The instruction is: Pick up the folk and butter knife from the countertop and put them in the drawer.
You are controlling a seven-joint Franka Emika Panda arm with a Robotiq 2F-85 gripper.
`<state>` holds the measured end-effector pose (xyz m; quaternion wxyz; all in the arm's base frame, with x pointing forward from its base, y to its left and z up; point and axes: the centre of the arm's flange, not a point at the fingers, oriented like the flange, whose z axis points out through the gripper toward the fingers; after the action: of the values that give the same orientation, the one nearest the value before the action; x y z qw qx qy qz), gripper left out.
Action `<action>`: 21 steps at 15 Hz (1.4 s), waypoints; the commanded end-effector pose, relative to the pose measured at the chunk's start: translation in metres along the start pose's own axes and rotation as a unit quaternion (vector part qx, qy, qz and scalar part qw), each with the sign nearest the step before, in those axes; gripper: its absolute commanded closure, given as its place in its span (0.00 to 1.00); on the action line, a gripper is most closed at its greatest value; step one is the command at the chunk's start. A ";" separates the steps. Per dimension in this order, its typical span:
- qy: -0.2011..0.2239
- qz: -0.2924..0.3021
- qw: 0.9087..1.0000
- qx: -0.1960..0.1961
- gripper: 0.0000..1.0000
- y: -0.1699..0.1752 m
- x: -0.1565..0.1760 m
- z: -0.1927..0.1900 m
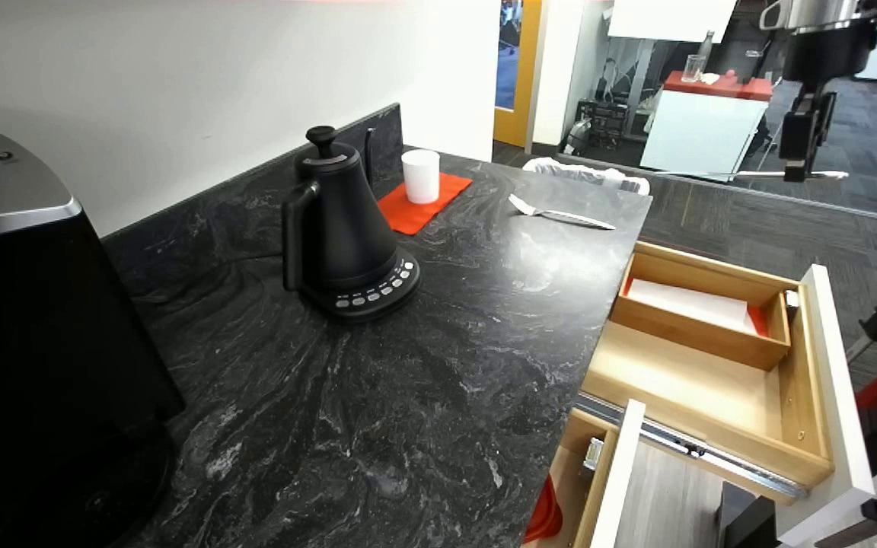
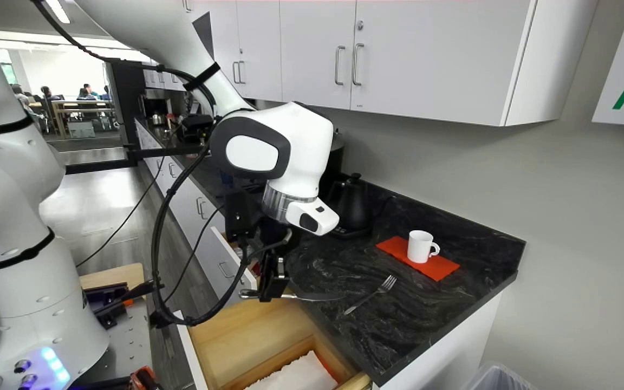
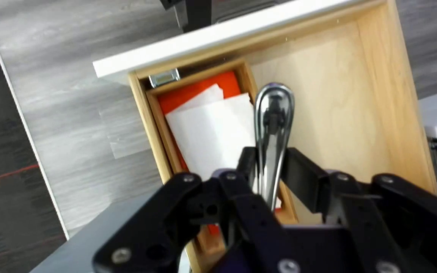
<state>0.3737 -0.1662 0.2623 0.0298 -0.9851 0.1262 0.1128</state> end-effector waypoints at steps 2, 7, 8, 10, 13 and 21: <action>-0.070 -0.037 0.997 -0.013 0.90 0.011 -0.039 0.032; -0.110 -0.061 0.992 -0.030 0.90 0.004 -0.041 0.063; -0.115 -0.062 0.991 -0.033 0.90 0.003 -0.040 0.067; -0.117 -0.069 0.990 -0.036 0.90 0.003 -0.039 0.076; -0.100 -0.078 0.991 -0.035 0.90 0.003 -0.032 0.083; -0.061 -0.090 0.993 -0.049 0.91 0.008 -0.019 0.099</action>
<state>0.3324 -0.1547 0.1789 0.0065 -0.9812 0.0418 0.1885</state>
